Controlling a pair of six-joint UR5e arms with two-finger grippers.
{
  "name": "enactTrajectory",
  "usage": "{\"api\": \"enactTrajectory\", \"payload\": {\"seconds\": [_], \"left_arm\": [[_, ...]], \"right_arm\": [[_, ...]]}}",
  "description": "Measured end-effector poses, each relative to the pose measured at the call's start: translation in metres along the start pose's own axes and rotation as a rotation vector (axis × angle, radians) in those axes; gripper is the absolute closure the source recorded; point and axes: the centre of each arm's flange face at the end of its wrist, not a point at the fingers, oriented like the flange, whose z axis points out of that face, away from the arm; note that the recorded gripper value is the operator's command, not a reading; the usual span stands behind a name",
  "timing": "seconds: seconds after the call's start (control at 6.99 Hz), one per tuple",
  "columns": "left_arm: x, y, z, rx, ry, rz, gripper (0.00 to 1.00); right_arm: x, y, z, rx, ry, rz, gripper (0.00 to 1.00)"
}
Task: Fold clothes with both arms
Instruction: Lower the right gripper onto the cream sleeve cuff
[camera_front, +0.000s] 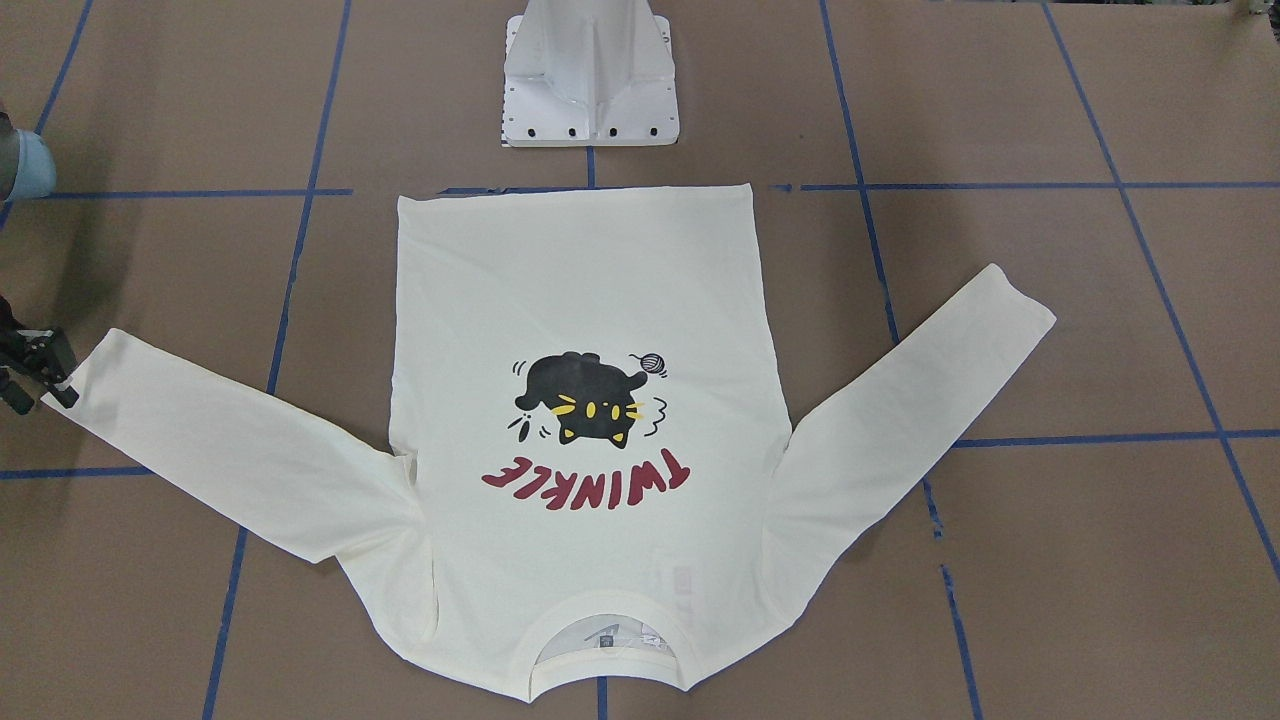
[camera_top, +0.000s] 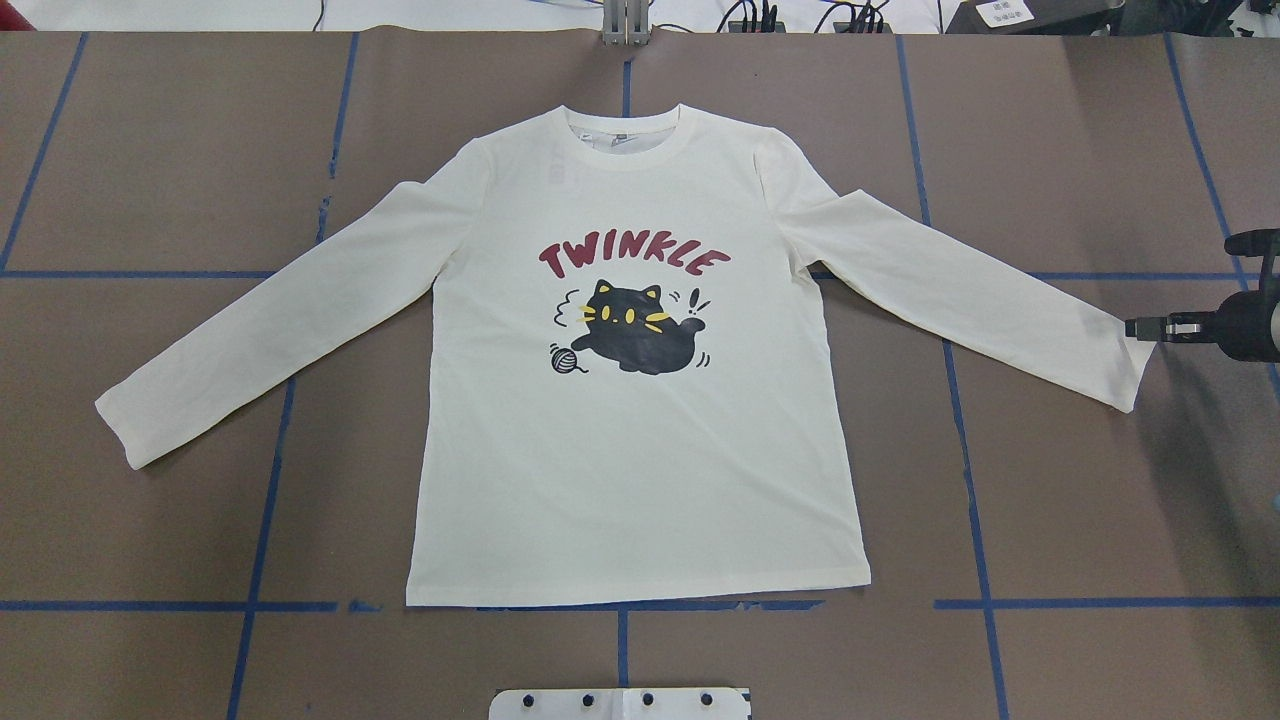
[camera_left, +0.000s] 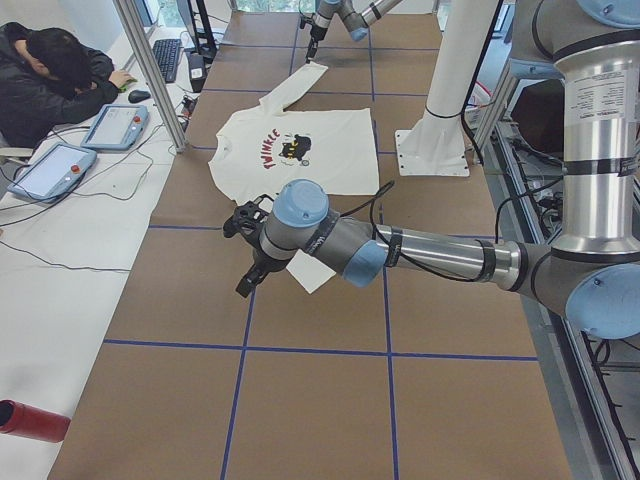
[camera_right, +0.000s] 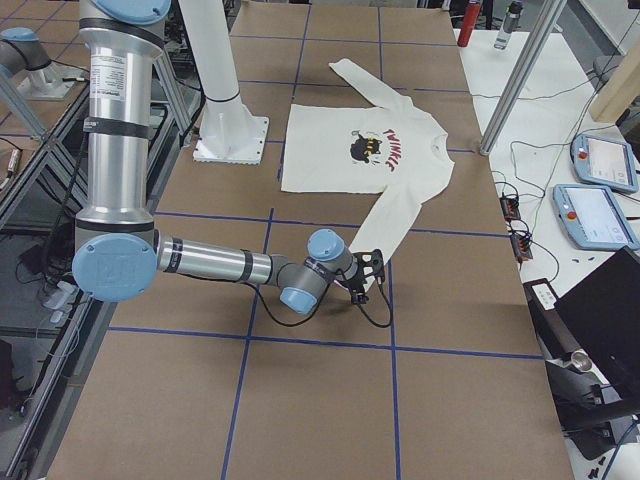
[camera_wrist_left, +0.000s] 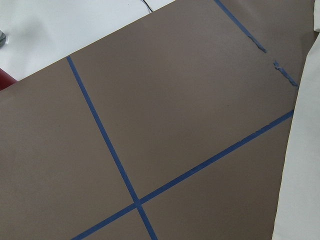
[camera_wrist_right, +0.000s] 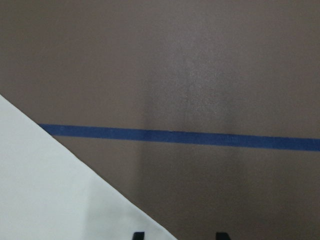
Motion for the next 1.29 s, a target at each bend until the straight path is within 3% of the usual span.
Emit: {"api": "enactTrajectory", "payload": {"seconds": [0.29, 0.57, 0.72, 0.86, 1.29], "left_arm": [[0.0, 0.0, 0.0001, 0.0, 0.0, 0.0, 0.0], [-0.0001, 0.0, 0.0, 0.0, 0.0, 0.0, 0.0], [-0.0001, 0.0, 0.0, 0.0, 0.0, 0.0, 0.0], [0.0, 0.0, 0.0, 0.0, 0.0, 0.001, 0.0], [-0.0003, 0.0018, 0.0001, -0.002, 0.0, -0.001, 0.0]], "right_arm": [[0.0012, 0.0019, 0.0002, -0.003, 0.002, 0.0, 0.46], [0.0022, 0.0045, 0.0008, -0.008, 0.004, 0.0, 0.55], [0.0022, 0.0056, 0.0013, -0.011, 0.005, 0.0, 0.68], [0.0016, 0.0064, 0.0017, -0.014, 0.003, -0.001, 1.0], [-0.007, 0.0027, -0.0024, -0.011, -0.014, -0.008, 1.0]]}}
